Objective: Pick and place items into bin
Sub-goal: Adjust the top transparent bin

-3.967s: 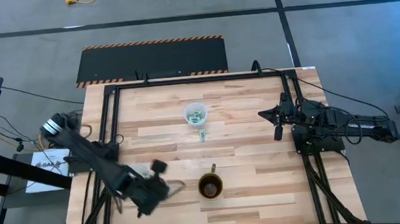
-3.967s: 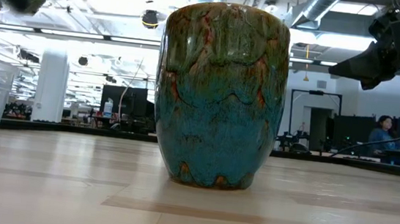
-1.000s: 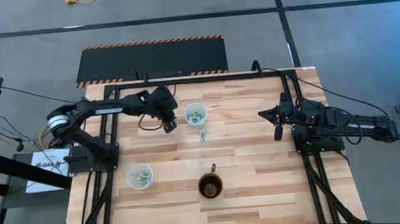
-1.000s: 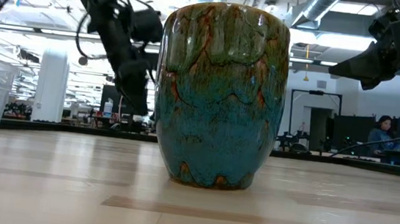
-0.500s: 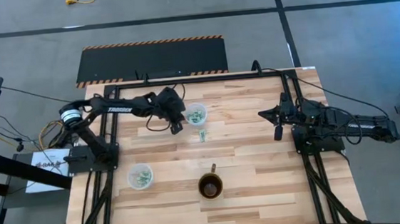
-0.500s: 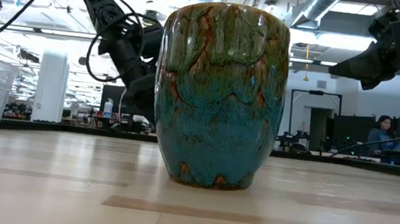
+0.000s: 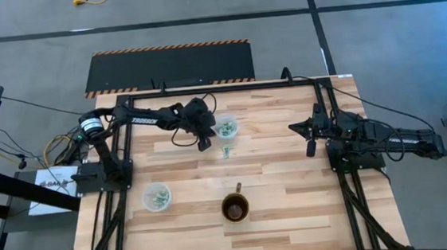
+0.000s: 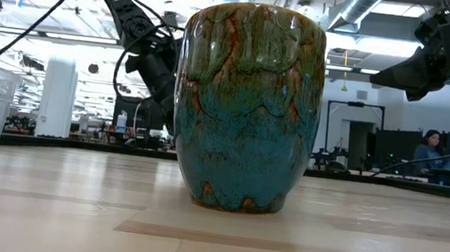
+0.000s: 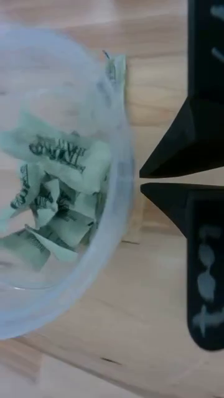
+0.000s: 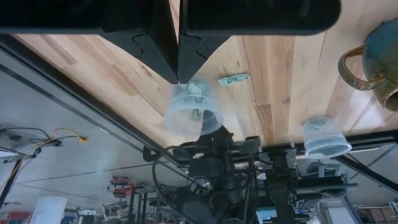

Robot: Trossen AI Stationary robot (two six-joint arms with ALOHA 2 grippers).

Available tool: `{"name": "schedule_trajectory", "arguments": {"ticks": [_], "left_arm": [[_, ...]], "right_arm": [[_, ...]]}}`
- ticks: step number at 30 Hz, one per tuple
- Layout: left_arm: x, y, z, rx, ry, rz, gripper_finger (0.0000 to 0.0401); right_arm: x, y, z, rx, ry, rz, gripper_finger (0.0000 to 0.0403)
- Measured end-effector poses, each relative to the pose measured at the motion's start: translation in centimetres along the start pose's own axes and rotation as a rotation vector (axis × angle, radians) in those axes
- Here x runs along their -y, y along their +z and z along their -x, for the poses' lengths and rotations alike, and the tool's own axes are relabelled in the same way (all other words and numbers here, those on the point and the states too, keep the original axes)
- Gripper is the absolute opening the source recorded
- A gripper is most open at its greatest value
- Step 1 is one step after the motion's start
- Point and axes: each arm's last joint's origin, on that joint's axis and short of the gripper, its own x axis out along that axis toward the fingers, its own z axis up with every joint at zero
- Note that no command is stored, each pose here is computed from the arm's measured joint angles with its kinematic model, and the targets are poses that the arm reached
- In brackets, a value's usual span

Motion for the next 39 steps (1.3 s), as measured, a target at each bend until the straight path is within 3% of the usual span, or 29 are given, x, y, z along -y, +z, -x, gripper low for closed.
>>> {"name": "schedule_trajectory", "arguments": {"ticks": [13,22,39], "left_arm": [[0.2,2.7,0.6,0.086,-0.028,-0.037,0.0011],[0.3,2.9,0.6,0.096,-0.026,-0.041,0.0011],[-0.5,5.9,-3.5,0.051,-0.075,-0.012,0.0011]], "right_arm": [[0.0,0.0,0.0,0.0,0.0,0.0,0.0],[0.0,0.0,0.0,0.0,0.0,0.0,0.0],[0.0,0.0,0.0,0.0,0.0,0.0,0.0]]}}
